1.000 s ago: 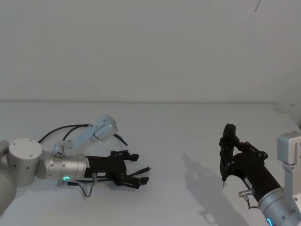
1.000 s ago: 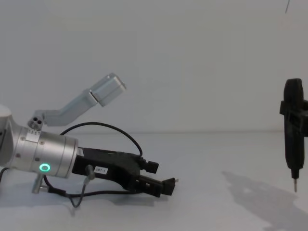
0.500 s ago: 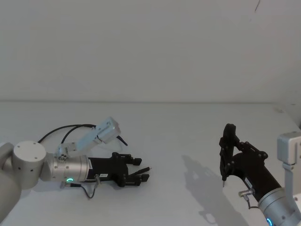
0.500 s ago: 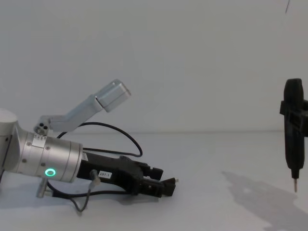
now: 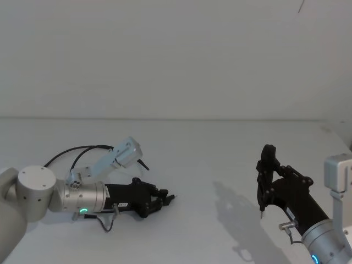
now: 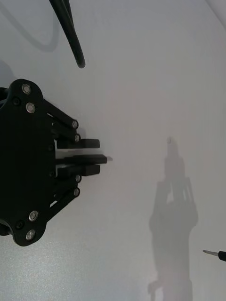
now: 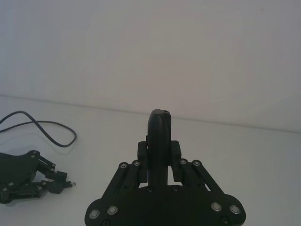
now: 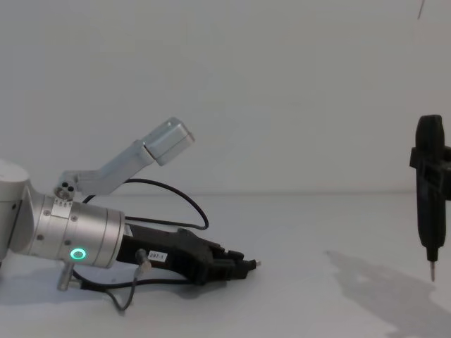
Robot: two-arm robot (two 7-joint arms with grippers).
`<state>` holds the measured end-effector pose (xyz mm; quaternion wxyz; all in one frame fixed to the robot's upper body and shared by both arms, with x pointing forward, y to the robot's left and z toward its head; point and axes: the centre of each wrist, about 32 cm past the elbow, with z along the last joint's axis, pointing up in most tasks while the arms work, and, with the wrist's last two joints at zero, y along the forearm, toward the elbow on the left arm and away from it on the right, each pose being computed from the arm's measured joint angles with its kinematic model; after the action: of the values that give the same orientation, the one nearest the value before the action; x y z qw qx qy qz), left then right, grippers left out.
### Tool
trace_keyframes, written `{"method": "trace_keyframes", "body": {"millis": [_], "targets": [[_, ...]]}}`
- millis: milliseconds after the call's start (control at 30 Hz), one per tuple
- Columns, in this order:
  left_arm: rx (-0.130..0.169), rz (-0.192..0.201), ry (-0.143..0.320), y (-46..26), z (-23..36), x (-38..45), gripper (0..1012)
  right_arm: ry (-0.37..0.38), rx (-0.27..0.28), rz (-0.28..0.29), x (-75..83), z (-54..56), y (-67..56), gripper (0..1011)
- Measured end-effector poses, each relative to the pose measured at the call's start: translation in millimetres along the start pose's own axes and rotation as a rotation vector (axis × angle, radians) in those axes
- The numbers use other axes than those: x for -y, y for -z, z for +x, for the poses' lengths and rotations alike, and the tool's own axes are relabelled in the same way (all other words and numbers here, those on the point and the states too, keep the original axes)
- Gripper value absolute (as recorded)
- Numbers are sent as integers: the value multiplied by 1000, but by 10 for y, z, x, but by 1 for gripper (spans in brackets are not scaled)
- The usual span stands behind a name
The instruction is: Pick up the data cable with the one hand.
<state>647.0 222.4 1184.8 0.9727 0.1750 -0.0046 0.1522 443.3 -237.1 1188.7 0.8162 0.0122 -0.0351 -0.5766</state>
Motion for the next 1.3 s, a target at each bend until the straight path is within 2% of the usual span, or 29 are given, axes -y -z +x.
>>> {"method": "trace_keyframes", "body": {"millis": [167, 400, 533, 633, 667, 833, 867, 1033, 1300], "targets": [[3, -6, -2, -11, -8, -6, 77, 0, 0, 0, 0, 0, 0, 279], [5, -25, -13, -43, -29, -34, 72, 0, 0, 0, 0, 0, 0, 279], [4, -56, -26, -81, -53, -68, 72, 0, 0, 0, 0, 0, 0, 279], [6, -96, -41, -147, -90, -122, 72, 0, 0, 0, 0, 0, 0, 279], [3, -100, -44, -144, -97, -136, 72, 0, 0, 0, 0, 0, 0, 279], [6, -146, -57, -229, -172, -239, 72, 0, 0, 0, 0, 0, 0, 279], [6, -146, -57, -229, -172, -239, 72, 0, 0, 0, 0, 0, 0, 279], [8, -176, -66, -284, -249, -343, 72, 0, 0, 0, 0, 0, 0, 279], [11, -202, -61, -316, -313, -410, 72, 0, 0, 0, 0, 0, 0, 279]]}}
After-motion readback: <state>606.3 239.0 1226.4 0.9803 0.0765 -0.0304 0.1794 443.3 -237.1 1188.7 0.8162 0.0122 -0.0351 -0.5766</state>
